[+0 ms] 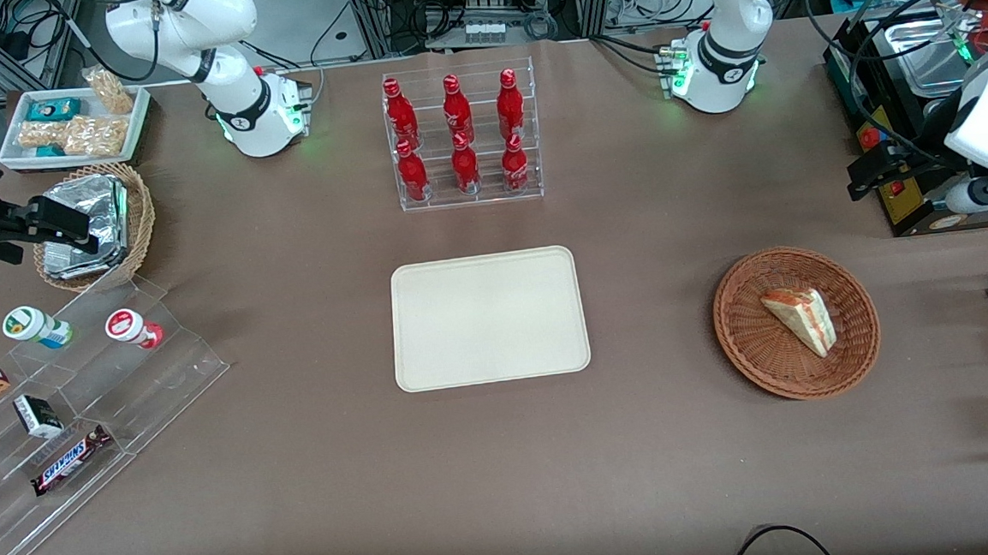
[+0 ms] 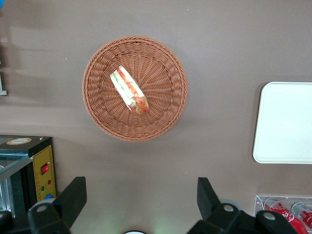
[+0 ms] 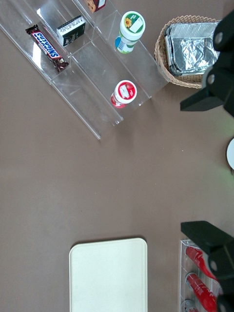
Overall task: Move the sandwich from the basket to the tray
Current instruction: 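Move the left gripper down over the wrapped sandwich in the wicker basket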
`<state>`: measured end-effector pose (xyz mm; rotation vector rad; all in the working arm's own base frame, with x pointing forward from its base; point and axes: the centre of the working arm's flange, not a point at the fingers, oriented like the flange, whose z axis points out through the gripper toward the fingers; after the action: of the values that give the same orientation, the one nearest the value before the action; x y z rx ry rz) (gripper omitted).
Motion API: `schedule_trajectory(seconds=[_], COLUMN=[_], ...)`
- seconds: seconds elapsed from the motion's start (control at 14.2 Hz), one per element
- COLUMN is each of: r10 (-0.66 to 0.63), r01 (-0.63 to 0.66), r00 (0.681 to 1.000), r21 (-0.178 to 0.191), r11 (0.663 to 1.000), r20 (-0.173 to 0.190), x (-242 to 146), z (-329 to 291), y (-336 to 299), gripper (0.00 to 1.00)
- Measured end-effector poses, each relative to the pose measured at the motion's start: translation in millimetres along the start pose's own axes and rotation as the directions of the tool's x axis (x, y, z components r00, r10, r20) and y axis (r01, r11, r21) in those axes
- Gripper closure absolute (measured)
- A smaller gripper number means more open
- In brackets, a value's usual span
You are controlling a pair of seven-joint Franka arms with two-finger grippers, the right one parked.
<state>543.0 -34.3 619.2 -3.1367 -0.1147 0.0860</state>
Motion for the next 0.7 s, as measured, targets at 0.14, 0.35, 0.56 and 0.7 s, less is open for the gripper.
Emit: schedule_trajectory(seconds=[0.14, 0.35, 0.56, 0.7], r10=[0.002, 0.008, 0.008, 0.007], r01=[-0.002, -0.008, -0.008, -0.007], r00=[1.000, 1.000, 1.000, 1.000], r21=[0.000, 0.000, 0.000, 0.001], r11=[1.000, 1.000, 1.000, 1.000], r20=[0.000, -0.001, -0.001, 0.002], x=[-0.1, -0.5, -0.5, -0.3], z=[0.0, -0.3, -0.3, 0.6], y=[0.7, 3.5, 3.6, 3.2], gripper=[0.00, 0.00, 0.00, 0.00])
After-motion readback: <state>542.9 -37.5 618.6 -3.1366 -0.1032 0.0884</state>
